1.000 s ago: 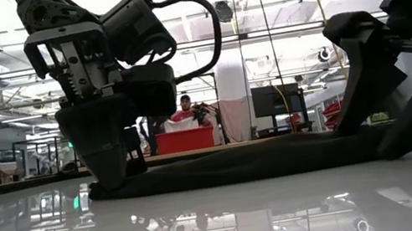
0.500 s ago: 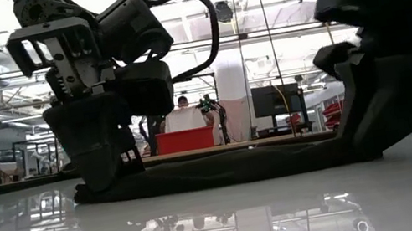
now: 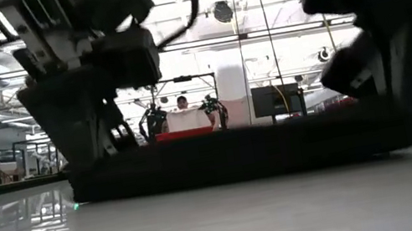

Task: Roll napkin
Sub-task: Roll the black napkin

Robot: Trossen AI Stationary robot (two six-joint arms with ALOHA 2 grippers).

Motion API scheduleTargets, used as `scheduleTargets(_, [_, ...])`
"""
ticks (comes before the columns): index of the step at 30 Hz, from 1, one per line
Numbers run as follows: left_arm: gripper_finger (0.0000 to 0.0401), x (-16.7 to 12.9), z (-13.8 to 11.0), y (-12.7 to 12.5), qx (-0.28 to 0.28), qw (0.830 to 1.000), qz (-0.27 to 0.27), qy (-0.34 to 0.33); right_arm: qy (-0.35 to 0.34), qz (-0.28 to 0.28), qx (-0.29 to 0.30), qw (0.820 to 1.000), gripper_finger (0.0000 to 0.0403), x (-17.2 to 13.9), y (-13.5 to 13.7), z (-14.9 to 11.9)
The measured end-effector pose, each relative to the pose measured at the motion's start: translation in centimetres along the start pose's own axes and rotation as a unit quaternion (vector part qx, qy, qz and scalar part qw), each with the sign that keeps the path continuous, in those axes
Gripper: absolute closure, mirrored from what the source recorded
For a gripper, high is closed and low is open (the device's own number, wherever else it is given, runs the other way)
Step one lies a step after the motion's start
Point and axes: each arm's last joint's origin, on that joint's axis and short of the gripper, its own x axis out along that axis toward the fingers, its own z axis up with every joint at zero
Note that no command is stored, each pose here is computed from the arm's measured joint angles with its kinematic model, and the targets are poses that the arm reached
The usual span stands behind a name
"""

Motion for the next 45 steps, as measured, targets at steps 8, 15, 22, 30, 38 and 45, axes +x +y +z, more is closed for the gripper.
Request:
scheduleTargets(8, [0.0399, -1.2, -0.1, -1.4, -0.043, 0.999, -0.014, -0.008, -0.014, 0.12, 0.077, 0.99, 0.0398, -0.6, -0.1, 1.9])
scheduleTargets(15, [0.0399, -1.0, -0.5, -1.2, -0.075, 0.997, -0.018, 0.016, -0.018, 0.128, 0.122, 0.984, 0.0398, -0.6, -1.1, 2.2])
scheduleTargets(22, [0.0399, -1.2, -0.3, -0.7, -0.08, 0.997, 0.003, 0.001, -0.013, 0.139, 0.195, 0.971, 0.0398, -0.3, -2.7, 0.8])
scheduleTargets(30, [0.0396, -1.6, 0.1, -0.1, -0.071, 0.997, 0.026, -0.017, 0.011, 0.126, 0.238, 0.963, 0.0384, 0.7, -3.5, -0.5])
scheduleTargets(38, [0.0381, -0.6, -0.3, 0.6, -0.057, 0.997, 0.046, 0.001, 0.01, 0.107, 0.261, 0.959, 0.0371, 2.0, -3.9, -0.8])
scheduleTargets(45, [0.0379, -0.3, -0.4, 0.5, -0.028, 0.997, 0.076, -0.007, 0.001, 0.093, 0.262, 0.961, 0.037, 2.0, -4.0, -0.9])
